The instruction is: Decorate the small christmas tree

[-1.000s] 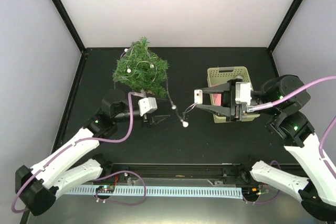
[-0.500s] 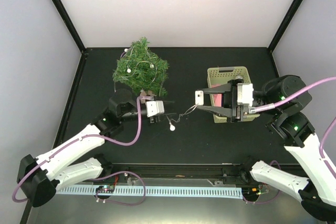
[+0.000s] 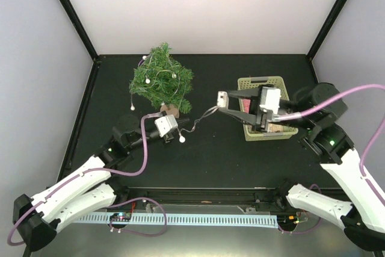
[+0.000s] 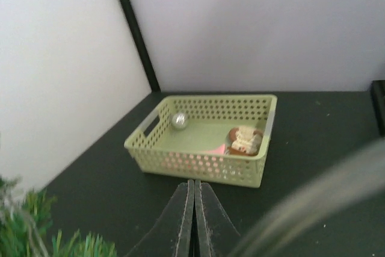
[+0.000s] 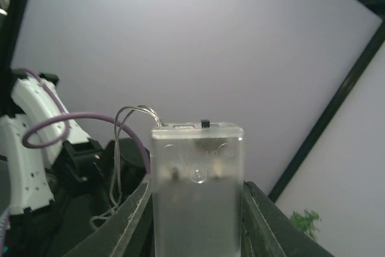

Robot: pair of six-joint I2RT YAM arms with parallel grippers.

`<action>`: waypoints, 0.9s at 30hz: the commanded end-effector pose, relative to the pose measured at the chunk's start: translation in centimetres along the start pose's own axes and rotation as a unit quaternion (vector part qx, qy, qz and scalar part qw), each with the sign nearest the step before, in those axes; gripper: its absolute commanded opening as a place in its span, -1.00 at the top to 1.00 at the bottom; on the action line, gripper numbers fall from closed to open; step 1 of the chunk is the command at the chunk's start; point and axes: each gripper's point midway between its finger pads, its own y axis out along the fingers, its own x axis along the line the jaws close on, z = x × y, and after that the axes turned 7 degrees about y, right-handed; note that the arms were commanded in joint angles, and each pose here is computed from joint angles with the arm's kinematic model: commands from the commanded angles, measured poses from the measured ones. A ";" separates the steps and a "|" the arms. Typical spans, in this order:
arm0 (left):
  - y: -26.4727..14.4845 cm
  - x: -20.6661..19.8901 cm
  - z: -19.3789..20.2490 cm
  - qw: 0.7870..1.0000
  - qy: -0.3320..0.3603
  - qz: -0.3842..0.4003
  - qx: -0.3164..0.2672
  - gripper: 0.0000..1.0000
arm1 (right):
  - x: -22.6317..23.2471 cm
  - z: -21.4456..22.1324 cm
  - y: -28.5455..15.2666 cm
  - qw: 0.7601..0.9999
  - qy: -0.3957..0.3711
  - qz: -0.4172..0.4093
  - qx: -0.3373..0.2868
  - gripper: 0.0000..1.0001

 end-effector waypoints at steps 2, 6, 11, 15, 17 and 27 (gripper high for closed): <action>-0.3 2.2 2.2 0.993 -0.088 -0.075 0.020 0.95 | -3.5 5.4 2.2 0.996 -0.003 0.054 0.066 0.36; -1.1 3.5 2.8 0.983 -0.155 -0.095 -0.004 0.91 | -6.4 7.0 3.3 0.990 -0.030 0.096 0.102 0.37; -1.4 3.7 2.5 0.977 -0.196 -0.080 -0.028 0.86 | -8.9 7.3 4.4 0.983 -0.059 0.125 0.119 0.38; -1.6 3.4 2.8 0.974 -0.211 -0.074 -0.027 0.86 | -10.0 7.3 5.2 0.981 -0.071 0.132 0.121 0.38; -1.9 3.5 3.3 0.971 -0.223 -0.083 -0.023 0.87 | -10.2 7.3 5.7 0.982 -0.079 0.127 0.119 0.38; -5.1 8.2 7.1 0.914 -0.337 -0.222 0.032 0.34 | -13.1 7.3 8.4 0.974 -0.139 0.127 0.128 0.43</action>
